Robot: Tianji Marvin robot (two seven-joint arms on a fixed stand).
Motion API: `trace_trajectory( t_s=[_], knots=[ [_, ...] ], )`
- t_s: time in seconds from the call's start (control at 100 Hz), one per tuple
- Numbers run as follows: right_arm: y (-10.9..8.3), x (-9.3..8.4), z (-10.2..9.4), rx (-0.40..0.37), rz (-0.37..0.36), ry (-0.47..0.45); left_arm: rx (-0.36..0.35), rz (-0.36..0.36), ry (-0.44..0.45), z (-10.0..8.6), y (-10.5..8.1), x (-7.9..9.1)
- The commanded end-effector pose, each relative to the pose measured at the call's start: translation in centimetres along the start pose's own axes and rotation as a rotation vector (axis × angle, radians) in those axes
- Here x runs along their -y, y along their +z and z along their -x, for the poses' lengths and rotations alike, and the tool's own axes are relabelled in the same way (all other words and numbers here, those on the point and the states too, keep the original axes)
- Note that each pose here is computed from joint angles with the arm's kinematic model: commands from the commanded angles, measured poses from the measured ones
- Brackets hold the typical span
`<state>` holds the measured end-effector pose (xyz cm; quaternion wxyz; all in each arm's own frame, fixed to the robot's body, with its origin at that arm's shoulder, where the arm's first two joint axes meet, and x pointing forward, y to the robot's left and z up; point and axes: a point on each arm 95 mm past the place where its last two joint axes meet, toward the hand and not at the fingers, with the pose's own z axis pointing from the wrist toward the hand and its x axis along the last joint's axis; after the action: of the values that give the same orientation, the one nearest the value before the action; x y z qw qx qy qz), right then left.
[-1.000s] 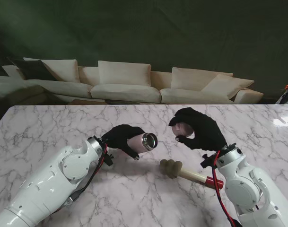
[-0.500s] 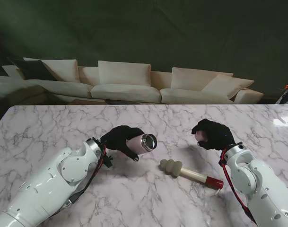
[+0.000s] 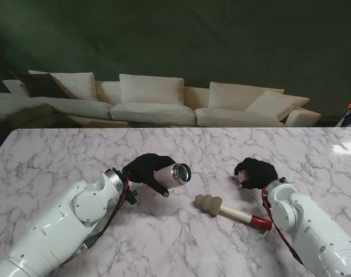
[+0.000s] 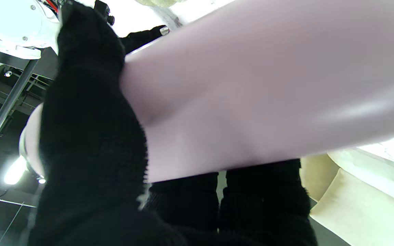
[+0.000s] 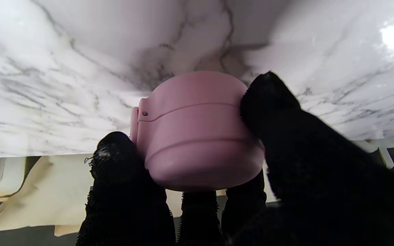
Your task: Clean the thermos with cup brush
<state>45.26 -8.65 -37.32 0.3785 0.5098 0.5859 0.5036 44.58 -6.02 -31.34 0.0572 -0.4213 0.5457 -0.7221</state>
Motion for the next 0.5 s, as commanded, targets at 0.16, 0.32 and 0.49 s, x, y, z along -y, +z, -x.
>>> trace_trajectory(
  t_s=[0.16,0.32,0.49],
  knots=[
    [0.3,1.1,0.3,0.016,-0.057,-0.05,-0.003,0.014,-0.004,-0.2,0.1,0.0],
    [0.5,1.7,0.7,0.022,-0.075,-0.082,-0.005,0.021,-0.008,-0.3,0.3,-0.1],
    [0.4,2.0,1.1,0.013,-0.076,-0.089,-0.007,0.028,-0.008,-0.4,0.4,0.0]
  ],
)
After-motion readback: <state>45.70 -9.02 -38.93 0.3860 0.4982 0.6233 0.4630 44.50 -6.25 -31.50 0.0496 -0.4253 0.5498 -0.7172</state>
